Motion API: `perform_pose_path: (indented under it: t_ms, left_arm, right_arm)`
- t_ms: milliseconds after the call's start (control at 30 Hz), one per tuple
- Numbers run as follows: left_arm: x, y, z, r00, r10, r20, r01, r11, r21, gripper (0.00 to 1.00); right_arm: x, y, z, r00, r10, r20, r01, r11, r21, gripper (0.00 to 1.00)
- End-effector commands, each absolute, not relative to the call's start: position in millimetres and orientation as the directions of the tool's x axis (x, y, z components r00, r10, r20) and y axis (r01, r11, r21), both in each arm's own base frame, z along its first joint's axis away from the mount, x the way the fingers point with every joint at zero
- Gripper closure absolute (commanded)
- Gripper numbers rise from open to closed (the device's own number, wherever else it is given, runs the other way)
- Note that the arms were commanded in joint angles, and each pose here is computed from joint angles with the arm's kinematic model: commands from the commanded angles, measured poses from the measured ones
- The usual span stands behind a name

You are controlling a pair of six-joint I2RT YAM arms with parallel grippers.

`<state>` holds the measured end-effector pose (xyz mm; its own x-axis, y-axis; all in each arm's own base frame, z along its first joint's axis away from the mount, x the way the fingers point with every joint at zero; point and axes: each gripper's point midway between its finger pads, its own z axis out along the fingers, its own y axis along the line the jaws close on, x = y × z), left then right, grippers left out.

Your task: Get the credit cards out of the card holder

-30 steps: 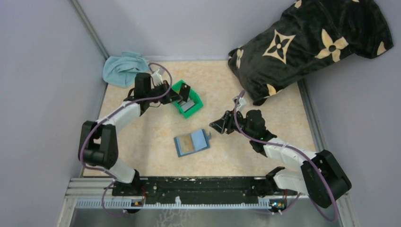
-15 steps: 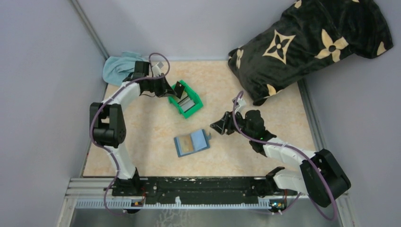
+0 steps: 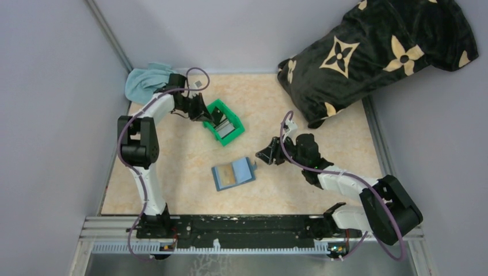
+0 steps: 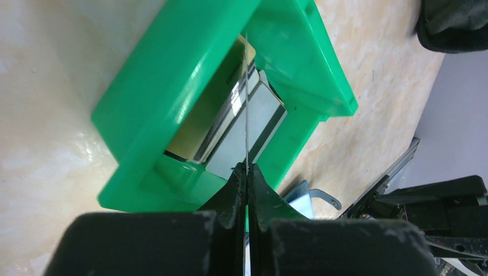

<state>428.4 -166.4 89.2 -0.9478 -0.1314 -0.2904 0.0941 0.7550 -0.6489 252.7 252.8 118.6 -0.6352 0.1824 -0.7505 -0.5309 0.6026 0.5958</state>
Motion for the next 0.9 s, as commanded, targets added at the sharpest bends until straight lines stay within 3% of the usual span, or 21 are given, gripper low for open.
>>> perform_pose_path:
  t_ms: [0,100,267,333,733,867]
  left_arm:
    - [438.8,-159.7,90.1,-0.949,-0.109,-0.297,0.100,0.787,-0.608,1.00]
    - [447.7,-156.8,93.7,-0.943,-0.114,-0.312,0.097,0.804,-0.586,0.92]
    - [461.6,-149.9,102.3,-0.930,-0.128,-0.343,0.092,0.825,-0.557,0.60]
    - [463.5,-150.6,107.5,-0.928,-0.137,-0.347,0.090,0.820,-0.566,0.56]
    - [465.9,-143.9,179.1,-0.815,-0.189,-0.548,0.160,0.835,-0.527,0.56]
    - [454.2,-151.3,208.2,-0.767,-0.196,-0.611,0.220,0.814,-0.537,0.59]
  right_arm:
    - [267.8,255.8,143.0,-0.563,0.218,-0.797,-0.577,0.587,0.567,0.51]
    - [268.6,254.2,139.9,-0.563,0.216,-0.798,-0.570,0.597,0.564,0.51]
    - [270.7,254.5,137.1,-0.565,0.214,-0.797,-0.565,0.603,0.563,0.51]
    - [271.7,255.1,135.8,-0.567,0.212,-0.796,-0.564,0.604,0.563,0.51]
    - [277.7,261.9,137.4,-0.567,0.203,-0.798,-0.579,0.592,0.562,0.51]
    - [292.2,272.2,152.0,-0.553,0.211,-0.806,-0.594,0.579,0.559,0.64]
